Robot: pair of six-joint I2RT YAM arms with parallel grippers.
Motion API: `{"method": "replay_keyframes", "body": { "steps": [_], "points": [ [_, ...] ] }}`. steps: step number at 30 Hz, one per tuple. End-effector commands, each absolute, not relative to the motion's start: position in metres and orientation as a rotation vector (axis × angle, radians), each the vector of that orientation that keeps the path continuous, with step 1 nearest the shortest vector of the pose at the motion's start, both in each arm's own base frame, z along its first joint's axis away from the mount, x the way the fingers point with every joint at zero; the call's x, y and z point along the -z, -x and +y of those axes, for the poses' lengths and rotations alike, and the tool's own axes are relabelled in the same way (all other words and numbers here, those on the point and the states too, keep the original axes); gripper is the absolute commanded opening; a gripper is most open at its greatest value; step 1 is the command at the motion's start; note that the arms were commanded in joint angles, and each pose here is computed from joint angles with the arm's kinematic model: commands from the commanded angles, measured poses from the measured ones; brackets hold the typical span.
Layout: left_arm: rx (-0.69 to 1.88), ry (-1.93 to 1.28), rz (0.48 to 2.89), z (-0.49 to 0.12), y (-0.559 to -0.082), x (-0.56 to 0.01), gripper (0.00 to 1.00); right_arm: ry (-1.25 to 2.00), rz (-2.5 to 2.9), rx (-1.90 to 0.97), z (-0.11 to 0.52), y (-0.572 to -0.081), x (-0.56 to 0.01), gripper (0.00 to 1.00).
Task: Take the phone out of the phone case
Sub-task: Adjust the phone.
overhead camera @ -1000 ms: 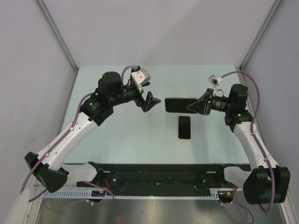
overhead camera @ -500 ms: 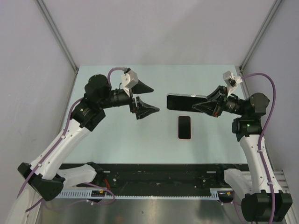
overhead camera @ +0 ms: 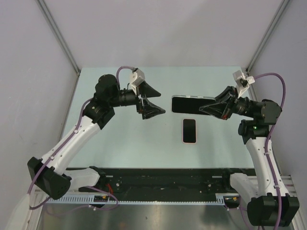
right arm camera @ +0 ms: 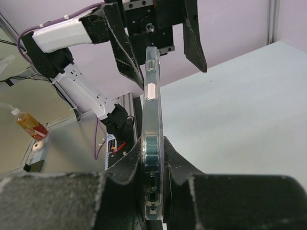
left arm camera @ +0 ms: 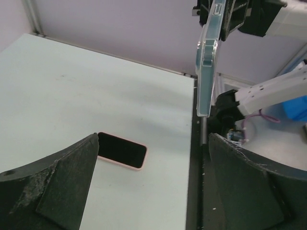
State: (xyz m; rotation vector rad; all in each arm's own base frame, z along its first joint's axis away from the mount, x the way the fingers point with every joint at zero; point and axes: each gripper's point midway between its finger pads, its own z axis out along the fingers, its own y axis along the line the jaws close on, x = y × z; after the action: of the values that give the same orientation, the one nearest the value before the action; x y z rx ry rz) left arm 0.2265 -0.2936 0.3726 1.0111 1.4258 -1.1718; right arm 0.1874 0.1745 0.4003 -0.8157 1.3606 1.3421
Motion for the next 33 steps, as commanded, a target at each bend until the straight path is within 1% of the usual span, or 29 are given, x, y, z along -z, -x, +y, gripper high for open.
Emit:
{"method": "replay_keyframes", "body": {
  "steps": [1, 7, 9, 17, 20, 21, 23, 26, 27, 30, 33],
  "points": [
    [1.371, -1.026, 1.354, -0.303, -0.213, -0.395, 1.0, 0.788, 1.314, -1.302, 0.172, -0.191, -0.422, 0.0],
    [1.509, -0.963, 1.421, -0.316, -0.223, -0.395, 1.0, 0.757, 1.284, -1.262, 0.174, -0.201, -0.422, 0.0],
    [1.571, -0.948, 1.443, -0.322, -0.227, -0.393, 1.0, 0.76, 1.298, -1.236, 0.175, -0.209, -0.414, 0.0],
    [1.625, -0.959, 1.462, -0.337, -0.236, -0.382, 0.99, 0.788, 1.342, -1.269, 0.194, -0.22, -0.382, 0.0],
    [1.659, -0.96, 1.47, -0.345, -0.239, -0.382, 0.94, 0.761, 1.351, -1.27, 0.198, -0.23, -0.377, 0.0],
    [1.668, -0.97, 1.464, -0.348, -0.236, -0.383, 0.91, 0.751, 1.363, -1.272, 0.199, -0.235, -0.373, 0.0],
    [1.685, -0.97, 1.477, -0.352, -0.238, -0.379, 0.9, 0.731, 1.374, -1.274, 0.2, -0.242, -0.37, 0.0],
    [1.711, -0.983, 1.483, -0.358, -0.235, -0.376, 0.82, 0.719, 1.381, -1.281, 0.202, -0.249, -0.365, 0.0],
    [1.713, -0.981, 1.486, -0.36, -0.235, -0.374, 0.77, 0.713, 1.383, -1.283, 0.202, -0.251, -0.364, 0.0],
    [1.715, -0.981, 1.486, -0.36, -0.233, -0.372, 0.69, 0.699, 1.378, -1.267, 0.2, -0.256, -0.364, 0.0],
    [1.704, -0.973, 1.482, -0.359, -0.232, -0.37, 0.65, 0.687, 1.376, -1.261, 0.198, -0.258, -0.361, 0.0]
  ]
}}
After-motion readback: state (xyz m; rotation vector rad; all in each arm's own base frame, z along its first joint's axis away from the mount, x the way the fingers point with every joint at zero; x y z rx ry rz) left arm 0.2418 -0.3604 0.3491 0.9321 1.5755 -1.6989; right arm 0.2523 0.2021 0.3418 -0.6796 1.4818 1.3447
